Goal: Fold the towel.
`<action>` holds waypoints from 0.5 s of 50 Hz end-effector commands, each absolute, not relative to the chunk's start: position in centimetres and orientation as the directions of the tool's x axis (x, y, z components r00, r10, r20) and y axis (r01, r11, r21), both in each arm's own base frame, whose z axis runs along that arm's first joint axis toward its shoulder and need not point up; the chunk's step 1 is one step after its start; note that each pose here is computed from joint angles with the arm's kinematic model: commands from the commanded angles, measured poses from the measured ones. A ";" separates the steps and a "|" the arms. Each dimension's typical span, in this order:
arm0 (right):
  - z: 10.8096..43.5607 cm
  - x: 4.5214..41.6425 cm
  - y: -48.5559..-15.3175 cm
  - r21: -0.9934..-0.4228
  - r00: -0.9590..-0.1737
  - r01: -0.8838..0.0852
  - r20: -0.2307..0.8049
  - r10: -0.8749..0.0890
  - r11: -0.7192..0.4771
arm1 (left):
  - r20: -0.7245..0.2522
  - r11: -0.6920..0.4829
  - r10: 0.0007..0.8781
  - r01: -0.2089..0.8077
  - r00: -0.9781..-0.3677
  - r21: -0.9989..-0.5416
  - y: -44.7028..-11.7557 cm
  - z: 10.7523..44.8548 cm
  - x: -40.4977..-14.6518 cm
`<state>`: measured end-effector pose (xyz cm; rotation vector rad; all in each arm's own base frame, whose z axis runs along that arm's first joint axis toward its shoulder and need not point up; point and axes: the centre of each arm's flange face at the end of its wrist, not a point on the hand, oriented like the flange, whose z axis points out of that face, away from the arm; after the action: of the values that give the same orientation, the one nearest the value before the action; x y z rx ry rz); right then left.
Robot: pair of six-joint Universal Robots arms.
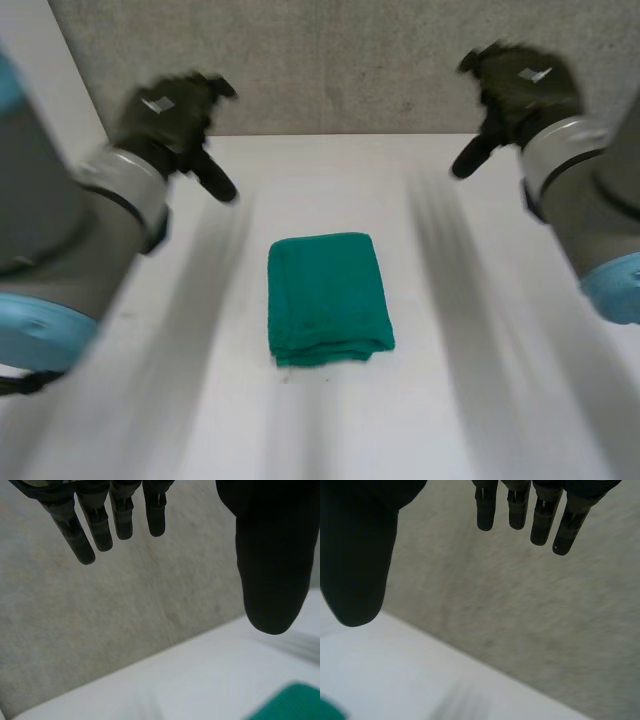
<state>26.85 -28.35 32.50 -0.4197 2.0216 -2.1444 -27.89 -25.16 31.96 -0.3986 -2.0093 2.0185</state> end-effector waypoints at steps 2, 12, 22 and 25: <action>34.3 24.0 -27.9 -0.995 -0.958 -0.079 0.093 -0.271 -0.061 | 0.092 0.070 0.391 -0.070 -0.916 -0.995 -25.2 34.2 -24.7; 34.3 23.5 -27.1 -0.994 -0.940 -0.087 0.102 -0.325 -0.061 | 0.097 0.073 0.392 -0.074 -0.915 -0.995 -24.4 34.2 -24.5; 33.5 23.9 -27.0 -0.995 -0.934 -0.090 0.103 -0.342 -0.053 | 0.098 0.074 0.396 -0.075 -0.913 -0.994 -23.9 33.9 -24.5; 33.4 23.9 -27.0 -0.995 -0.933 -0.091 0.103 -0.344 -0.048 | 0.097 0.071 0.396 -0.075 -0.913 -0.995 -23.9 33.8 -24.5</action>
<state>23.75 -27.05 33.82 -0.4646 2.0260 -2.1136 -24.44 -23.95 33.98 -0.3201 -2.0204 1.8987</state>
